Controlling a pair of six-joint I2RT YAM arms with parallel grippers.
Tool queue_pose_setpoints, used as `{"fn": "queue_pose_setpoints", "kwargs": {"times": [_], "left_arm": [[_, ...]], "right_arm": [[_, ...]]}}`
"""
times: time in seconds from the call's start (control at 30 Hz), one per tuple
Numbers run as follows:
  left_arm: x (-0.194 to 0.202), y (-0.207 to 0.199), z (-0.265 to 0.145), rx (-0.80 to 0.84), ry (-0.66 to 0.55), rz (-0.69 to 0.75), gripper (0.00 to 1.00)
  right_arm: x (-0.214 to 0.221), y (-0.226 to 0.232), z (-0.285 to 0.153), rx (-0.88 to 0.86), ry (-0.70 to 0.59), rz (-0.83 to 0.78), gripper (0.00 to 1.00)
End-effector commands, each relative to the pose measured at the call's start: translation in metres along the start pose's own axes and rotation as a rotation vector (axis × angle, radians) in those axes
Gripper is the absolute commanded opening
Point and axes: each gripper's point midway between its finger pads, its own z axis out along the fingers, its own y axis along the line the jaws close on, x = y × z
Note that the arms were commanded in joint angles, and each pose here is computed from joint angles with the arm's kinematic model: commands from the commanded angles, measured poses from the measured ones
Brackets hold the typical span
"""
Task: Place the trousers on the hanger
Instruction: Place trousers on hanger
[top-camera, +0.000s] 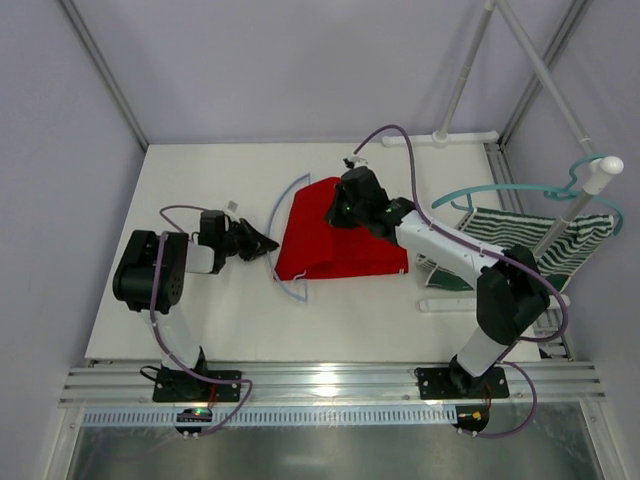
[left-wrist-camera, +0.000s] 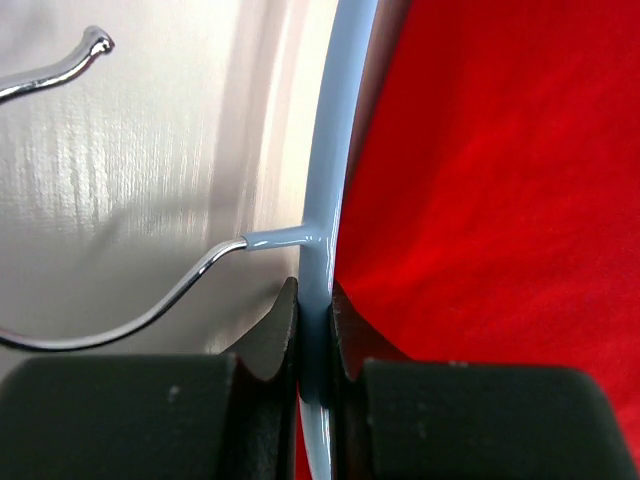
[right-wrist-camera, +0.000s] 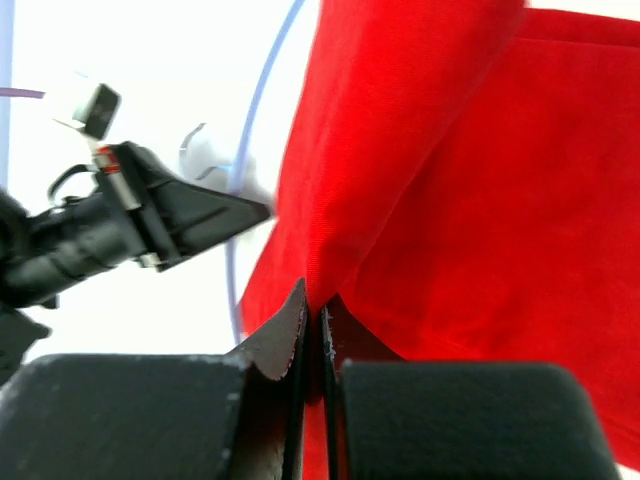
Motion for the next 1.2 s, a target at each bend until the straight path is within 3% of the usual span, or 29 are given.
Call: {"fn": "queue_pose_setpoints", "kwargs": {"times": [0.0, 0.13, 0.37, 0.53, 0.67, 0.87, 1.03, 1.17], "left_arm": [[-0.004, 0.003, 0.003, -0.017, -0.010, 0.049, 0.00], [-0.007, -0.012, 0.004, -0.003, -0.014, 0.076, 0.00], [0.034, -0.055, 0.028, 0.054, 0.079, 0.186, 0.00], [0.041, -0.056, 0.036, 0.042, 0.065, 0.179, 0.00], [0.041, -0.047, 0.038, -0.013, 0.037, 0.181, 0.00], [0.022, -0.013, 0.024, -0.217, -0.043, 0.179, 0.00], [-0.014, 0.030, -0.018, -0.406, -0.112, 0.116, 0.00], [-0.050, 0.056, -0.060, -0.677, -0.208, 0.222, 0.00]], "right_arm": [[-0.023, -0.039, -0.029, 0.120, -0.088, -0.006, 0.04], [-0.021, -0.025, -0.028, 0.050, -0.074, -0.019, 0.04], [-0.048, 0.044, -0.033, -0.086, -0.090, -0.060, 0.04], [-0.064, 0.091, -0.050, -0.200, -0.087, -0.085, 0.04], [-0.077, 0.093, -0.071, -0.177, -0.111, -0.091, 0.04], [-0.078, 0.066, -0.086, -0.102, -0.144, -0.088, 0.04], [-0.062, 0.065, -0.076, -0.119, -0.108, -0.085, 0.04], [-0.057, 0.083, -0.064, -0.152, -0.076, -0.099, 0.04]]}}
